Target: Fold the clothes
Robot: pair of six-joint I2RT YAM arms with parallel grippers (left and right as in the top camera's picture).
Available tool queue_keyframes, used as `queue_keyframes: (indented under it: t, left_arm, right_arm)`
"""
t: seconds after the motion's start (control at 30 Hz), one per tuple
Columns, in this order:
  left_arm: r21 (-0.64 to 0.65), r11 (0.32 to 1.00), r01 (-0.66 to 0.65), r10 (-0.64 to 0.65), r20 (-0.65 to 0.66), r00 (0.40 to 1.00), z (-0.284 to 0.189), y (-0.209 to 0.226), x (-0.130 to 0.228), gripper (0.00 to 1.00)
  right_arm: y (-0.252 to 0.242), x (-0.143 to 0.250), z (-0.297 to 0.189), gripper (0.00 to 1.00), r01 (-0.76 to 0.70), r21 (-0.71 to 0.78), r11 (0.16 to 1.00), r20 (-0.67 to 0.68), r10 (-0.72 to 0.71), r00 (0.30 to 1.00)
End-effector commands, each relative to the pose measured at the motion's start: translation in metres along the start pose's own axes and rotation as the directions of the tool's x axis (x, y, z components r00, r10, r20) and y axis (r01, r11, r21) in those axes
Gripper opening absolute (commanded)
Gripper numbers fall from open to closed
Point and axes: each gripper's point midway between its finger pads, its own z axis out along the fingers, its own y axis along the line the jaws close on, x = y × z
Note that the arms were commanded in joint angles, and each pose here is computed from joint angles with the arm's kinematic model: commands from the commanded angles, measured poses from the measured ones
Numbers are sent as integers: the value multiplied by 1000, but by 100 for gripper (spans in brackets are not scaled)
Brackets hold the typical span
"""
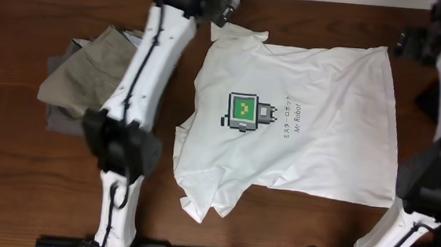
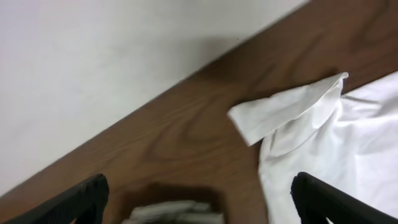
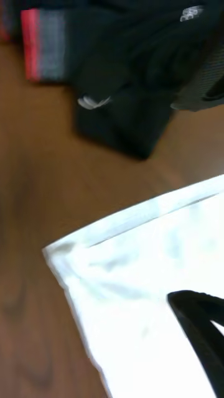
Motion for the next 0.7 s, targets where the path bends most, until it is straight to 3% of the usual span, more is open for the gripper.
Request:
queue_keyframes:
  t: [0.0,0.13,0.23,0.3,0.53,0.67]
  left_arm:
    - [-51,988,147,-141,100,985,-96,39,-14,97]
    - [24,971,238,-239,21,971,-145,33,16,97]
    - [125,958,259,-252,-74,965,-160,16,40,96]
    - [184,945,271,-247,-143,958,-164,3,55,92]
    - [290,910,297,-198,-327,924,-158,-29,89,90]
    - [333,888,317,-177,-390,904,-146,-44,100,91]
  right_arm:
    - [-20,7,-34,88,-99,-90,991,-31,96,995]
    - [-33,40,-31,79,-149,-121,981,-175,127,976]
    - [-34,57,-24,58,-173,-137,975,-239,137,961]
    - [-31,72,-16,50,-174,-137,975,-288,129,949]
    - [-27,163,15,50,-177,-90,980,-530,103,842]
    - [-24,206,32,42,-175,-75,982,-606,94,790]
